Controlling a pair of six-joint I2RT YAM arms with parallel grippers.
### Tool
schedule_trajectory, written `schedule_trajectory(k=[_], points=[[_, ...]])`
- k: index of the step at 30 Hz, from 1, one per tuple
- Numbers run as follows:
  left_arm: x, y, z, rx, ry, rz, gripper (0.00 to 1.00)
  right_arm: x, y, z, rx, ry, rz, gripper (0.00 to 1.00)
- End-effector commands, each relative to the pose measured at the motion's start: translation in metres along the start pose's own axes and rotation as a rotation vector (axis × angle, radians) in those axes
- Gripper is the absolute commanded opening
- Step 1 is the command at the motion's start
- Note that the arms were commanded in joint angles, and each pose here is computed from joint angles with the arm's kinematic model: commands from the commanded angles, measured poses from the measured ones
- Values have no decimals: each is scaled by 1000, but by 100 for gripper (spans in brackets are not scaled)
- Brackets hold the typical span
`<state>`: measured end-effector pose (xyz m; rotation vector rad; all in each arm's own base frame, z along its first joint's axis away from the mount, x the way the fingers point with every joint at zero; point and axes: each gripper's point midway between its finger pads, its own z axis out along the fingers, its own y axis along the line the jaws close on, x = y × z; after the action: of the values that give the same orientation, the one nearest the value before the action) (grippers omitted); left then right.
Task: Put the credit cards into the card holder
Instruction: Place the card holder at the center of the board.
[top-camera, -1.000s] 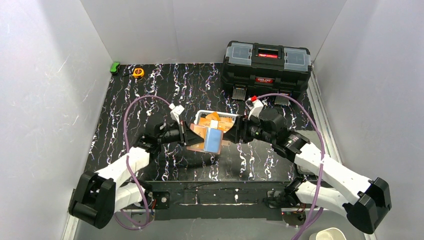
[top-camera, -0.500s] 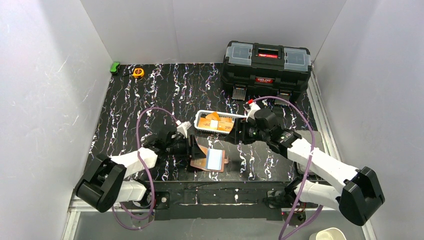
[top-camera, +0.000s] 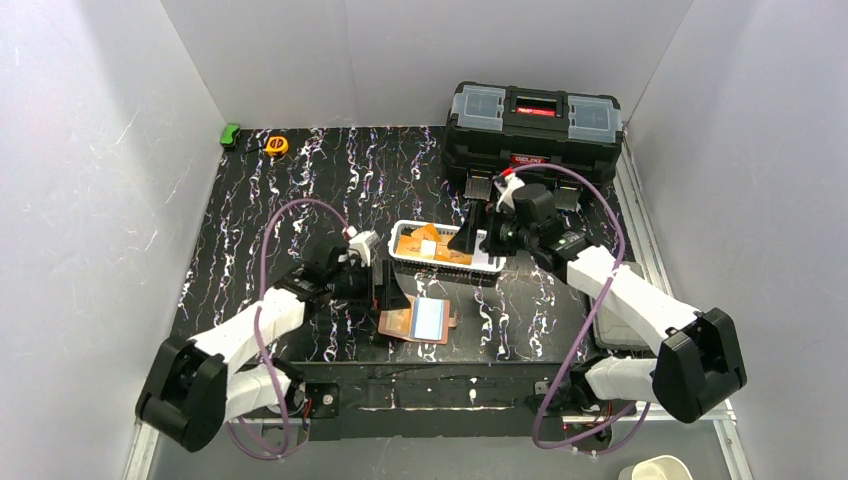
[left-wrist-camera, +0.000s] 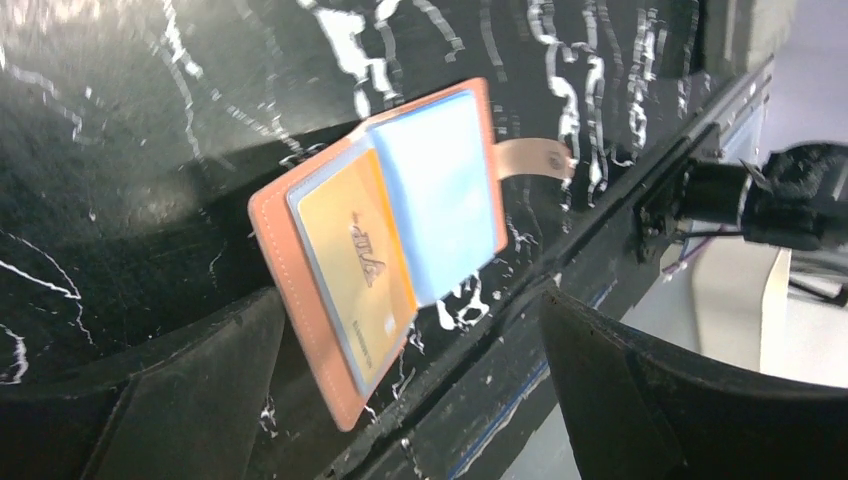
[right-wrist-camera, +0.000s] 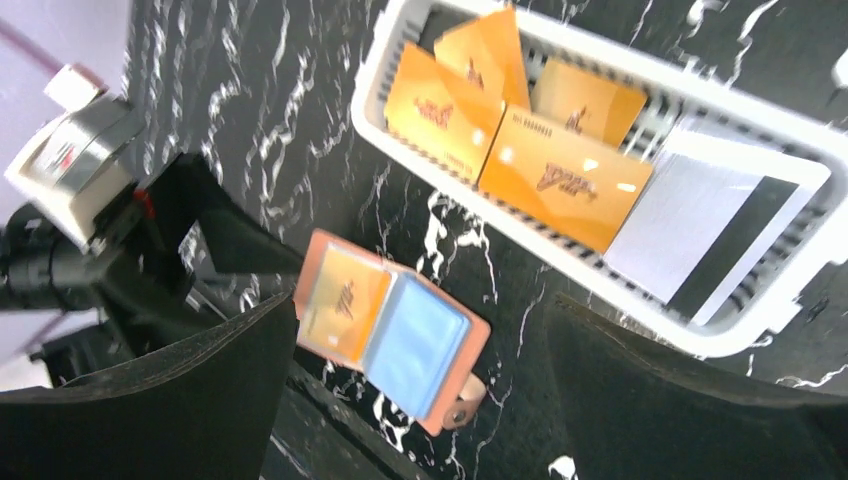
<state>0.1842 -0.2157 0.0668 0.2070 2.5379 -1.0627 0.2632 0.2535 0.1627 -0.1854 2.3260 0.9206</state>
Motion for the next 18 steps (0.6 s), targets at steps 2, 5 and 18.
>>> schedule_trajectory(k=[2,5,18], points=[[-37,-53,-47,114,-72,336,98,-63,0,-21,-33,-148,145,98],[-47,-67,-66,129,-101,497,98,-72,-16,-18,-7,-112,162,98],[-124,-69,-44,79,-231,979,98,-43,-55,8,356,66,125,76]])
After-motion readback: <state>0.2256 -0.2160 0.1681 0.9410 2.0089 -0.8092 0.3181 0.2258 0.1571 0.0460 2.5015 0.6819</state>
